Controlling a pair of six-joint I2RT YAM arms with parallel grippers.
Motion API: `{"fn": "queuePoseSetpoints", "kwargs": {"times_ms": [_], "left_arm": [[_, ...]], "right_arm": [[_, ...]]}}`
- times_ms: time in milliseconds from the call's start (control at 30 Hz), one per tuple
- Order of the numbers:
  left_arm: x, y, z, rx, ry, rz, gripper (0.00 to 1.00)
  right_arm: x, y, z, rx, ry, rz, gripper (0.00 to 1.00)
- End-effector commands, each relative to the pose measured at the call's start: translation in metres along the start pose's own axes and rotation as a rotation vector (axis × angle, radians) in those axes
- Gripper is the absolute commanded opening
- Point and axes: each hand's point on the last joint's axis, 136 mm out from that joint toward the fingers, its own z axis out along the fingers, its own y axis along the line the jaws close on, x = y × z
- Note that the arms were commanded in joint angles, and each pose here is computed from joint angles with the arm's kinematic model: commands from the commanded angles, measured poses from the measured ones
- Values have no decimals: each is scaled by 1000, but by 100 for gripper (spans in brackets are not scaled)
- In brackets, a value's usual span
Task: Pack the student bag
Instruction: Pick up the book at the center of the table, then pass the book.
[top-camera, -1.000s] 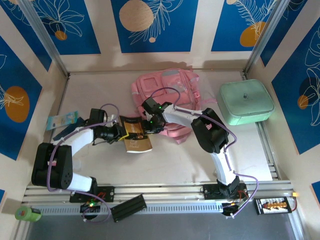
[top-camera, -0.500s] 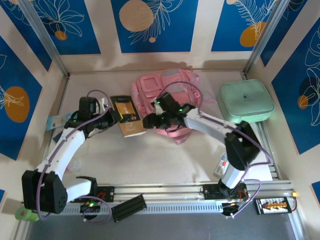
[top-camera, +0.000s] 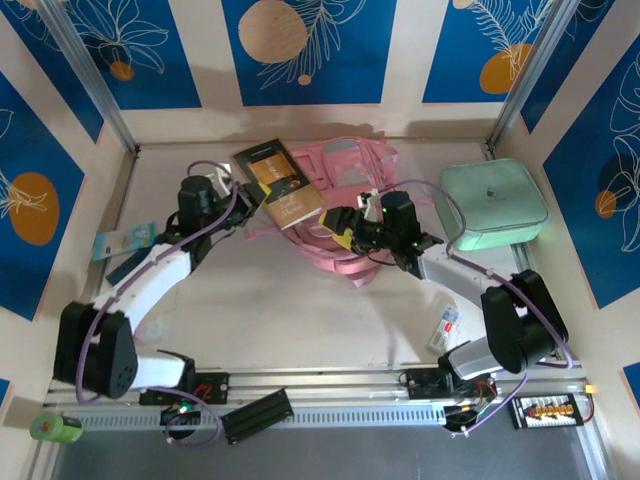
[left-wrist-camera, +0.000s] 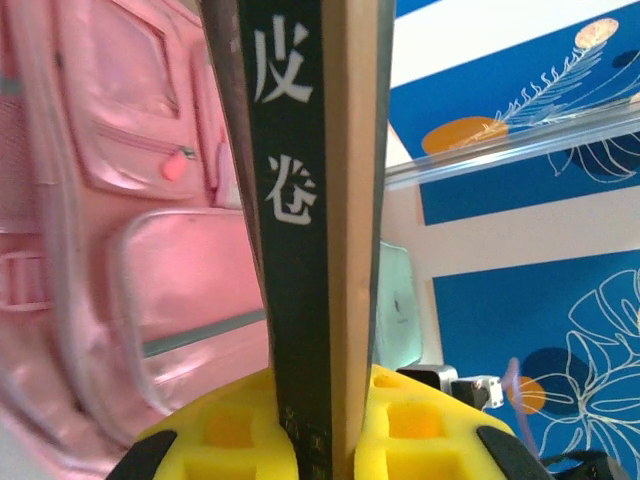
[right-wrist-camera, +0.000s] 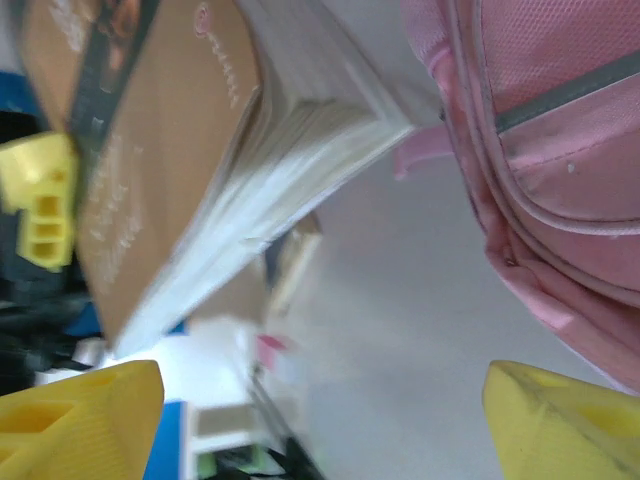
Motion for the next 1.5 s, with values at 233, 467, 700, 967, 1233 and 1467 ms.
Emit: {"fn": "queuePoseSetpoints", "kwargs": {"times_ms": [233,467,700,967,1233,1467], "left_arm": [[3,-87,45,261,-81,74,0],[7,-101,51,304,-98,48,0],[7,-102,57,297,-107,17,0],[6,-97,64,291,-120,-24,0],[6,-88,65,253,-132,-15,0],[11,-69,59,163,-137,9,0]], "right_arm": [[-41,41,-19,-274,-161,147,91],[-54,40,-9,-313,-165,231,91],[-64,55,-9,-373,-186,221,90],[-77,66,-12,-455,-224,258,89],[-85,77,-18,-569,-242,263,79],[-88,64,-22,-549,-274,269,69]]}}
